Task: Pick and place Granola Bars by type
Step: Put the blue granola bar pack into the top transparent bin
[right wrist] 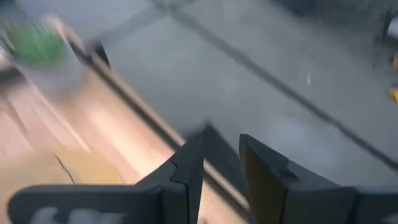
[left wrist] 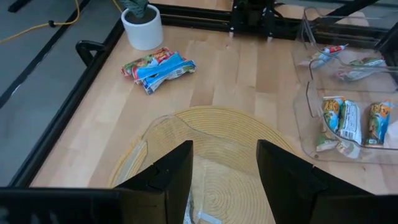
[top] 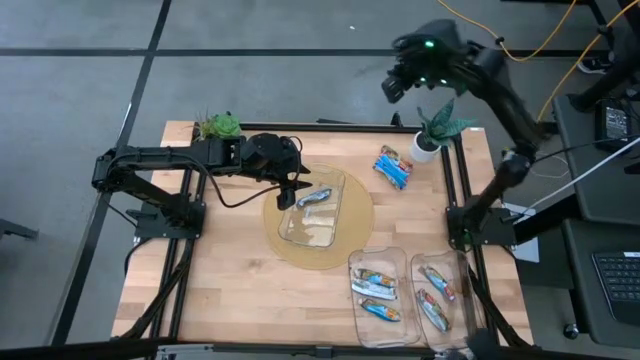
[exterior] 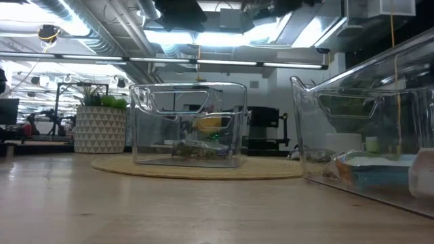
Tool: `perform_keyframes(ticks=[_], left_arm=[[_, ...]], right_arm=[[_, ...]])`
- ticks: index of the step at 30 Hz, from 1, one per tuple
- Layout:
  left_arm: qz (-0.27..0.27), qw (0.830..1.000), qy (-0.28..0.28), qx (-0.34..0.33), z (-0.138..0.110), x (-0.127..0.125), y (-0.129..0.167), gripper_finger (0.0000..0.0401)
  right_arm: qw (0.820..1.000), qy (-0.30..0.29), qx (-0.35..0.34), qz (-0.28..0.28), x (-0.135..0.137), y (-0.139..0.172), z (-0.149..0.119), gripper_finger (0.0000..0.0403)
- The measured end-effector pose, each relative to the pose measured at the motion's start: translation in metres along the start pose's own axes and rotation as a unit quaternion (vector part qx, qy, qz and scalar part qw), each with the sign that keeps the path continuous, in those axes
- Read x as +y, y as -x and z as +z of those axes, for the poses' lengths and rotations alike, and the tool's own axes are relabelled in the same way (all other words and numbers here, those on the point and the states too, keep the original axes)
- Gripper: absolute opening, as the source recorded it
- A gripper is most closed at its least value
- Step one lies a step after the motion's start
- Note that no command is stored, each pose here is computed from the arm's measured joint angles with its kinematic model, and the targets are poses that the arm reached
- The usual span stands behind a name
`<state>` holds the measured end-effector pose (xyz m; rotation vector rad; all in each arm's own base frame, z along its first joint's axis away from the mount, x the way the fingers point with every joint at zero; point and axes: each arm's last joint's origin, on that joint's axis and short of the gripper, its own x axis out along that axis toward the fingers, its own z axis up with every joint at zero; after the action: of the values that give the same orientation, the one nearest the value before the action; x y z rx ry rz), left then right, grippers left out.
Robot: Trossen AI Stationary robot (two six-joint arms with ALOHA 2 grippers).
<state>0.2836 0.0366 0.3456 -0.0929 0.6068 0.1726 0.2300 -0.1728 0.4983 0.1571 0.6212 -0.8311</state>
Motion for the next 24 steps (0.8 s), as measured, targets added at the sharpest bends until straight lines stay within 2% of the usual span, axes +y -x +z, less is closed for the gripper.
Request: perform_keyframes(ticks=[3,6,9,13,18,24], left_arm=[[0.000,1.000,0.001,0.000,0.000,0.000,0.000,0.0169],[0.000,1.000,0.001,0.000,0.000,0.000,0.000,0.0169],[0.000,1.000,0.001,0.000,0.000,0.000,0.000,0.0169],[0.000,1.000,0.000,0.000,0.000,0.000,0.000,0.0169],[0.000,1.000,-0.001,0.001,0.000,0.000,0.000,0.0169],[0.002,1.000,-0.001,0.023,-0.004,0.000,0.000,0.0169]], right_arm=[[0.995,0.029,0.097,-0.014,-0.011,-0.036,-0.011,0.0106],[0.978,0.052,0.201,-0.021,-0.020,-0.070,-0.027,0.0106],[0.961,0.058,0.270,0.003,-0.023,-0.098,-0.038,0.0107],[0.946,0.065,0.316,0.025,-0.021,-0.129,-0.047,0.0128],[0.933,0.066,0.351,0.036,-0.016,-0.159,-0.058,0.0182],[0.899,0.074,0.430,0.045,-0.013,-0.188,-0.094,0.0243]])
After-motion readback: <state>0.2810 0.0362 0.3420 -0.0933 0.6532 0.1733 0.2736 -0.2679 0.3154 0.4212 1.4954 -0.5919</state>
